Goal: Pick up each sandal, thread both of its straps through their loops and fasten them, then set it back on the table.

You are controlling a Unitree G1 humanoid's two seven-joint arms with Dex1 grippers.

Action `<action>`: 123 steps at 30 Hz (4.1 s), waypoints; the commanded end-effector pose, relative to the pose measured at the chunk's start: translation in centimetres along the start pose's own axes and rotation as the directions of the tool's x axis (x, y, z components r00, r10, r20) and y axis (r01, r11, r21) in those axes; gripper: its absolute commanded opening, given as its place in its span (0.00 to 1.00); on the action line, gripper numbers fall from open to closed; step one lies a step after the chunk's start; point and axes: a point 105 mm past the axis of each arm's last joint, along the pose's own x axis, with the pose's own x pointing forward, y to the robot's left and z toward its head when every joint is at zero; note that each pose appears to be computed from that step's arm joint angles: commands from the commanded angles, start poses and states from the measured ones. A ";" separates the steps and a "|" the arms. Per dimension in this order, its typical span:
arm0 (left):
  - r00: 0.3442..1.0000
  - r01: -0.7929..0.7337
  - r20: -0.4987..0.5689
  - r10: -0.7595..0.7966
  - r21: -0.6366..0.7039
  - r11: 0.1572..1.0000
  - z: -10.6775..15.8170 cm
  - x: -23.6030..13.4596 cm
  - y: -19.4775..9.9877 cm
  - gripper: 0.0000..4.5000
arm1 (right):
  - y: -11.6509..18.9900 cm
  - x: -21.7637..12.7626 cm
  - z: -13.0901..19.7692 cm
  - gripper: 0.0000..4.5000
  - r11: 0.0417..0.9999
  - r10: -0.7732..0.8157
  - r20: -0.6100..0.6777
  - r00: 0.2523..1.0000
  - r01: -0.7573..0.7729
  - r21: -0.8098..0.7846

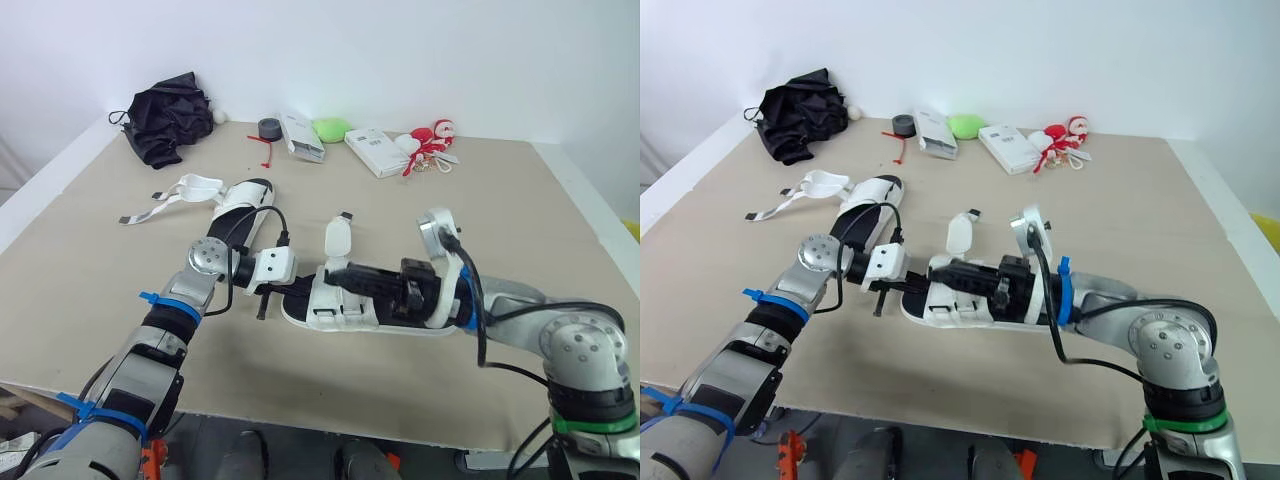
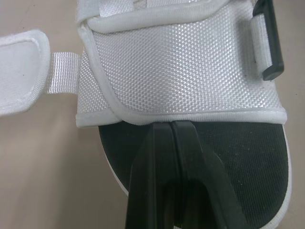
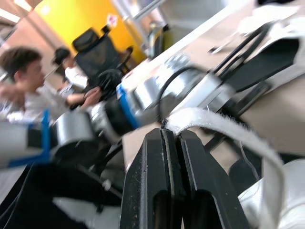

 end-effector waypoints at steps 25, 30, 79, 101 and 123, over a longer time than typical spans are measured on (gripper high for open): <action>0.979 0.135 -0.129 -0.158 -0.169 0.976 -4.7 1.6 -4.7 0.00 | -13.0 -2.1 -1.8 0.77 0.754 -0.575 -0.078 0.814 0.565 0.335; 0.980 0.133 -0.126 -0.156 -0.172 0.976 -4.7 1.6 -4.7 0.00 | -14.0 -2.6 -1.9 0.99 0.718 -0.628 -0.096 0.772 0.623 0.312; 0.986 0.104 -0.104 -0.127 -0.197 0.975 -4.5 1.3 -4.9 0.00 | -13.3 9.8 6.3 0.99 0.937 -0.285 0.028 0.958 0.273 0.217; 0.987 0.105 -0.098 -0.127 -0.200 0.974 -4.4 1.9 -4.8 0.00 | -13.2 8.3 7.2 0.01 0.970 -0.245 0.035 0.969 0.244 0.013; 0.988 0.103 -0.088 -0.124 -0.204 0.973 -4.3 2.2 -4.8 0.00 | -9.4 8.0 6.5 0.79 0.449 -0.394 -0.135 0.909 0.062 -0.891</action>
